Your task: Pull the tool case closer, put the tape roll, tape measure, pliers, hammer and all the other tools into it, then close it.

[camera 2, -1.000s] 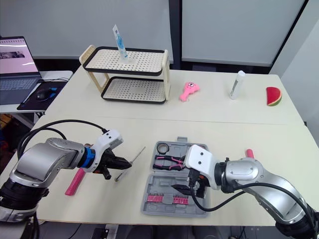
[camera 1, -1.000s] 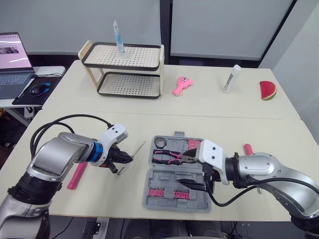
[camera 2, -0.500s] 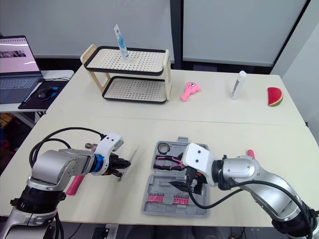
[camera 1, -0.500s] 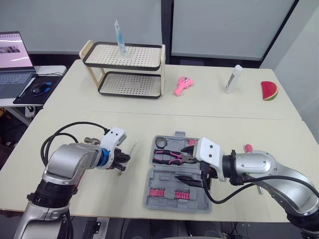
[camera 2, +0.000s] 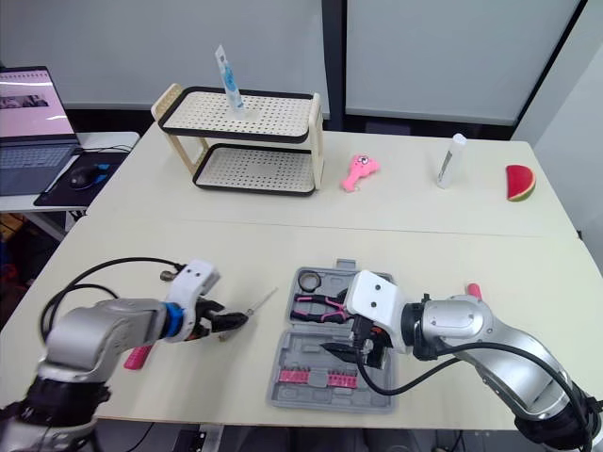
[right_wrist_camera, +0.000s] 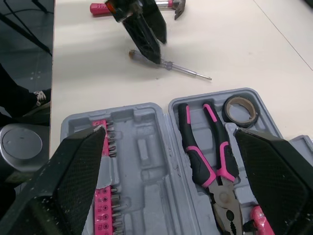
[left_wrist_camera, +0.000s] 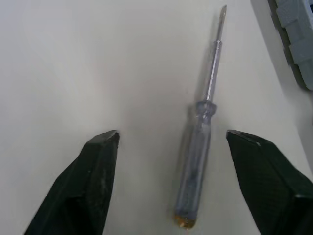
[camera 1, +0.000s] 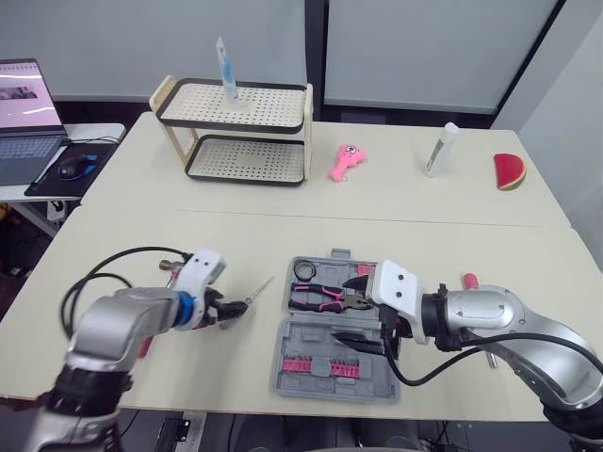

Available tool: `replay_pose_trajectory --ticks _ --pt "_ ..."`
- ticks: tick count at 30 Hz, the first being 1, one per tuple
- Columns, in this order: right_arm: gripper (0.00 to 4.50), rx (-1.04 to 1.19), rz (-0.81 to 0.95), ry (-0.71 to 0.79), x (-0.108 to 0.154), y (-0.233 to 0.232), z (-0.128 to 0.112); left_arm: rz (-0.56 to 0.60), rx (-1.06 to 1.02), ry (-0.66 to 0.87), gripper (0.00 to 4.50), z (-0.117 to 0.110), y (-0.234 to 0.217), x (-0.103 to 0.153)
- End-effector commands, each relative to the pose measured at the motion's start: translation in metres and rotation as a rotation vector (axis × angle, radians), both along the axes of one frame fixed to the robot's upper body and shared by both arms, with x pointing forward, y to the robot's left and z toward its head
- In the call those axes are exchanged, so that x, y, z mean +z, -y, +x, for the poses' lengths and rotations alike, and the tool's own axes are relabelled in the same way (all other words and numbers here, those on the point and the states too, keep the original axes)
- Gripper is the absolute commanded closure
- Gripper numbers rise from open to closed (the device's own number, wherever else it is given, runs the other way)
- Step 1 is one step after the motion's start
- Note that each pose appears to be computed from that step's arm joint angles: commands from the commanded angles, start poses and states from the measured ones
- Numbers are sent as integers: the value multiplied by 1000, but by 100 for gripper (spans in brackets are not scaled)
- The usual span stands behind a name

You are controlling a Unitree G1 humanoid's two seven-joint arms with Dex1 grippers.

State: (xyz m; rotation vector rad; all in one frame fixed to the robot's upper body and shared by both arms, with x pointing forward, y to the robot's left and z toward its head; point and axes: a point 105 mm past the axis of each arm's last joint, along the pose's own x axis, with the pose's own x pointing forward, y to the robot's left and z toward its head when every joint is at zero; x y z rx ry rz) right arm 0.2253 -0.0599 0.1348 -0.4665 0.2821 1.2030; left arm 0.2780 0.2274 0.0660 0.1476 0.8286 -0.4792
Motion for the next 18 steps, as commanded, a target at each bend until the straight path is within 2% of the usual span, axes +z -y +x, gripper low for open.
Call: replay_pose_trajectory --ticks 1,4,7,11,18 --pt "0 9 42 58 15 -1 -4 -30 -96 153 6 3 1 27" --pt "0 -3 64 69 17 -1 -4 -88 -160 240 6 4 0 35" --pt "0 -11 71 84 17 -3 -3 -146 -237 284 6 -1 8 31" --pt "0 -21 71 100 16 -5 -1 -129 -248 372 6 2 10 20" --pt "0 -31 65 110 20 -5 4 -76 -247 394 6 6 14 -7"
